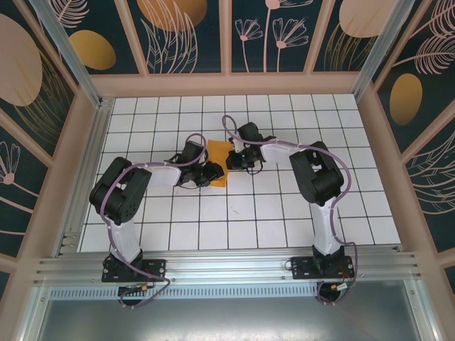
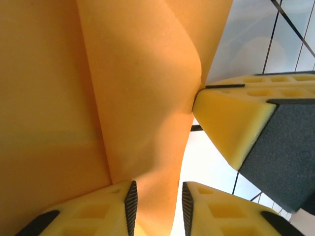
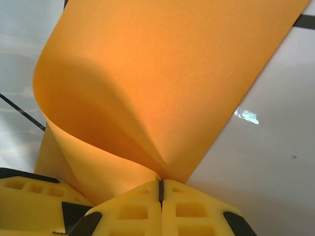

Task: Fold a paper plane with a square sheet of paper (pick it up from the middle)
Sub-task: Fold the triangle a second time at the center of the table.

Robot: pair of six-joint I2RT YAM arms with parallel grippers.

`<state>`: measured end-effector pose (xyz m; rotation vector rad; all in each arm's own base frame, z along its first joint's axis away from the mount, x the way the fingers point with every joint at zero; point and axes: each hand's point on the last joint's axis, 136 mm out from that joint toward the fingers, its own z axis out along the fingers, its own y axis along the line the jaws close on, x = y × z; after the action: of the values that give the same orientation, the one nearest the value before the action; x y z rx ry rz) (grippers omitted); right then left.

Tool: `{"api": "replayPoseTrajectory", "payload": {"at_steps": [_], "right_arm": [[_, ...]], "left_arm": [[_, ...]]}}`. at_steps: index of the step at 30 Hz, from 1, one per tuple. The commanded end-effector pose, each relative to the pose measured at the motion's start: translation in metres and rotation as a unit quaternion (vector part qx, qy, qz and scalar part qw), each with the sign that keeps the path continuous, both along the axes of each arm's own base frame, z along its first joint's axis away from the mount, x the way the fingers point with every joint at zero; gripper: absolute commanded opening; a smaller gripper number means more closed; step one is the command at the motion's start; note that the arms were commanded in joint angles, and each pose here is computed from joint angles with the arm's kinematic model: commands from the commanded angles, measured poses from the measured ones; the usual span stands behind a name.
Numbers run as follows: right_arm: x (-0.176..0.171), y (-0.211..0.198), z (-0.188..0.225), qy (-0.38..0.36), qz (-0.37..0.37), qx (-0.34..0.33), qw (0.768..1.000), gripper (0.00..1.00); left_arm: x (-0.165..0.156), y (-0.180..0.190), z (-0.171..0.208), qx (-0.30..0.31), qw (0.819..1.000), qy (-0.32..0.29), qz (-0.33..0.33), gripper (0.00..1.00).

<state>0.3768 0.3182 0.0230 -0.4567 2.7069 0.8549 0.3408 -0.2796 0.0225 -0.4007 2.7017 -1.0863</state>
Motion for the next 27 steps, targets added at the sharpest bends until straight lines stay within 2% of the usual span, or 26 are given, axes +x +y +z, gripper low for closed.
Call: {"api": "replayPoseTrajectory", "payload": {"at_steps": [1, 8, 14, 27], "right_arm": [[0.007, 0.002, 0.004, -0.014, 0.008, -0.005, 1.000, 0.03], [0.009, 0.001, 0.005, -0.018, 0.006, -0.008, 1.000, 0.03], [0.013, 0.004, 0.008, -0.024, 0.009, -0.006, 1.000, 0.03], [0.015, 0.009, 0.005, -0.031, 0.031, -0.012, 0.999, 0.02]], "left_arm": [[-0.011, 0.006, -0.002, 0.018, 1.000, 0.002, -0.007, 0.37], [-0.013, 0.010, 0.005, 0.025, 1.000, -0.009, -0.012, 0.46], [-0.018, 0.014, -0.005, 0.038, 0.999, 0.006, -0.014, 0.46], [-0.022, 0.026, -0.021, 0.093, 0.995, 0.027, -0.022, 0.24]]}}
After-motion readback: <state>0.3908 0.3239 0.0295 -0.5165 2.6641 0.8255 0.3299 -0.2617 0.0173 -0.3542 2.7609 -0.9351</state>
